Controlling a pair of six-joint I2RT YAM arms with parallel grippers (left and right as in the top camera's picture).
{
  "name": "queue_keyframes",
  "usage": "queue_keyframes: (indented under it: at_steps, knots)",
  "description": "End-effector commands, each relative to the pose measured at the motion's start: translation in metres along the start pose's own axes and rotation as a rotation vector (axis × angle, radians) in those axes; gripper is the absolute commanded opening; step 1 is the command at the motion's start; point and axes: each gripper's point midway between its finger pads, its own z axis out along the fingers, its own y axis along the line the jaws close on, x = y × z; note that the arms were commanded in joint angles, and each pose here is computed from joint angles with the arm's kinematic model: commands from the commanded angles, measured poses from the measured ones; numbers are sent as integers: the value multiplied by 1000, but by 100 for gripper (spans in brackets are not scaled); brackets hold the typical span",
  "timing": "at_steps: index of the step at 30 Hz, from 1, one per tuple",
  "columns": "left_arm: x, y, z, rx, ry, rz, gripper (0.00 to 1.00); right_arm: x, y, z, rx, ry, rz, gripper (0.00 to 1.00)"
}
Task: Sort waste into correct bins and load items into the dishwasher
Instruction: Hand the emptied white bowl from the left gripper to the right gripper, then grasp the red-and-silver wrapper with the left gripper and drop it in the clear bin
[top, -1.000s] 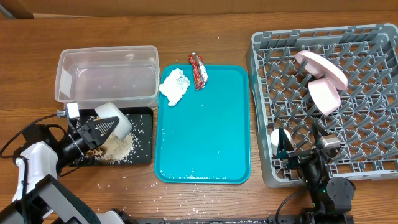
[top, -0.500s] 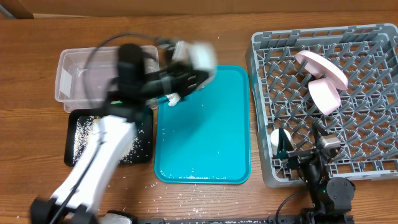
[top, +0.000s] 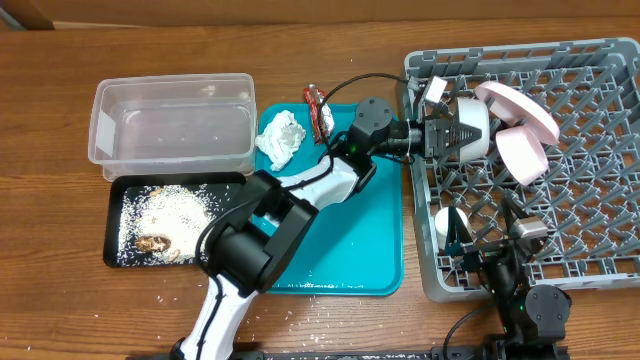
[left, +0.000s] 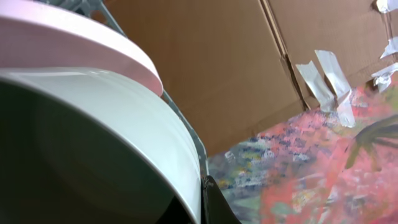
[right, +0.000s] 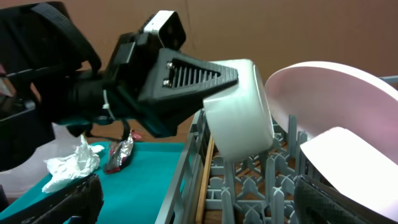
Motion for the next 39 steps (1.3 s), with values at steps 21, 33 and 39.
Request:
queue_keyframes:
  at_steps: [21,33,39]
  knots:
    - [-29,44,-78,-63,113,-251,100,2,-1,0,0,-5,-5,100]
    - [-61,61,-244,-1168,-73,-11,100,2,-1,0,0,-5,-5,100]
    - [-52,93,-283,-1514,-23,114,99,2,-1,0,0,-5,-5,100]
